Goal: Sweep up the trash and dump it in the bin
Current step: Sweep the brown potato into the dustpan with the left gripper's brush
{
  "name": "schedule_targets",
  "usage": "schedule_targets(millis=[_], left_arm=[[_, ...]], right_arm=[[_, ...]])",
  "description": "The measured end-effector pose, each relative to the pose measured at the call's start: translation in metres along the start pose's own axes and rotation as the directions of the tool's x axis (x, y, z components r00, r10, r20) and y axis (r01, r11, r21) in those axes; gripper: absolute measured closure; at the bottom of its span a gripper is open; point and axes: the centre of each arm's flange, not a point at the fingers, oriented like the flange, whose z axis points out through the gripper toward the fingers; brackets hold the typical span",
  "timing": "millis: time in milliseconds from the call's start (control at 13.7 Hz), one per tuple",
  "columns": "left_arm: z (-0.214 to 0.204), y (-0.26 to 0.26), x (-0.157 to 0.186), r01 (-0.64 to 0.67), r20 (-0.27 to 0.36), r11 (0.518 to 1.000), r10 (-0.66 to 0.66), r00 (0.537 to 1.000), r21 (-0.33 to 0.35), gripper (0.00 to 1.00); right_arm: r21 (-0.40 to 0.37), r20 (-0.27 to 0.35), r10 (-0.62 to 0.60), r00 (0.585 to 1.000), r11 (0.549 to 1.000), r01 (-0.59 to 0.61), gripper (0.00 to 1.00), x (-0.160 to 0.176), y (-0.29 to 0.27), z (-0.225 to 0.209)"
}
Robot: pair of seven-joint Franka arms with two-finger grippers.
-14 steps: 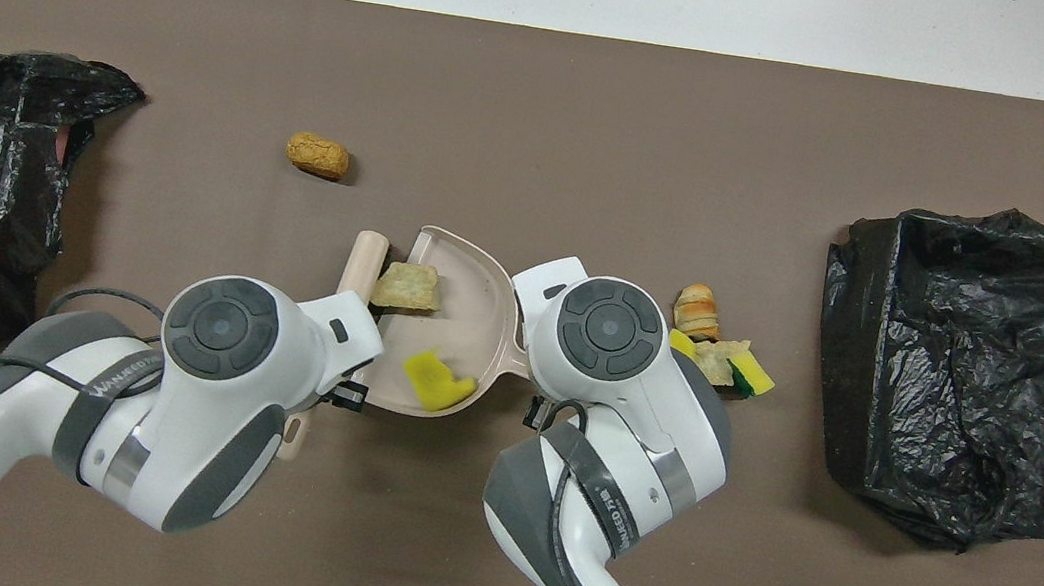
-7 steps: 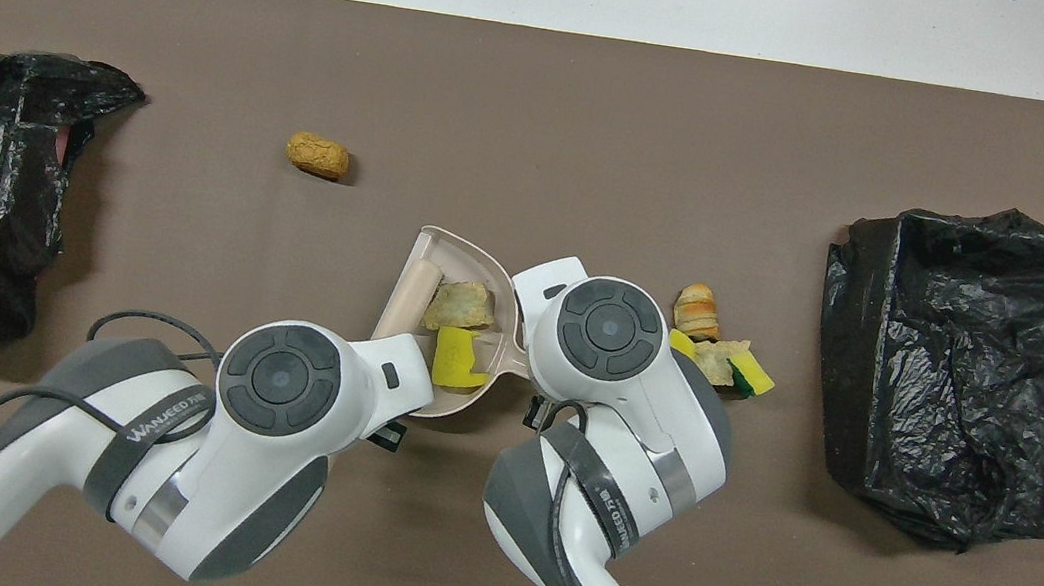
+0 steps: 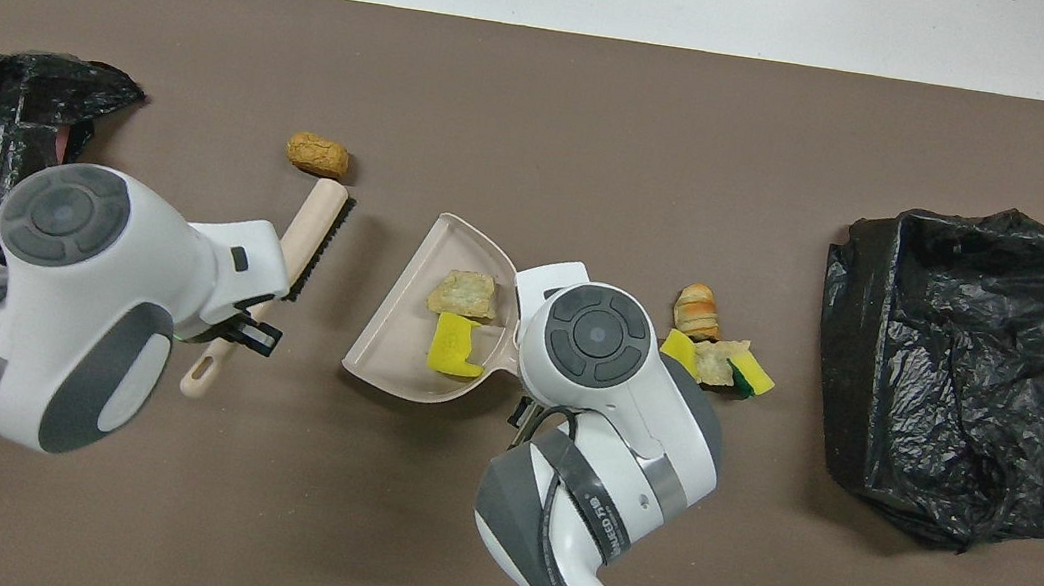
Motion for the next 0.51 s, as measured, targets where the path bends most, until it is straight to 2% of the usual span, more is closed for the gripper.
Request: schedule_targets(millis=[146,291,510], left_arm=[[-0.005,-0.039,0.023,-0.037,-0.017,0.998,0.038,0.999,0.045,0.74],[-0.004,-0.079,0.046,-0.059,-0.026,0.994,0.061,0.998,0.090,0.74],[0.016,-0.122,0.075,-0.097,-0.034,0.987,0.102,0.994,0.126,0.74]], right_arm=[[-0.023,0.003,-0.016,1.000,1.000,0.016,0.68,0.001,0.000,-0.001],[-0.040,-0.025,-0.020,0.999,0.999,0.019,0.68,0.004,0.001,-0.002],[-0.043,-0.045,-0.020,0.999,0.999,0.018,0.68,0.011,0.005,0.003]])
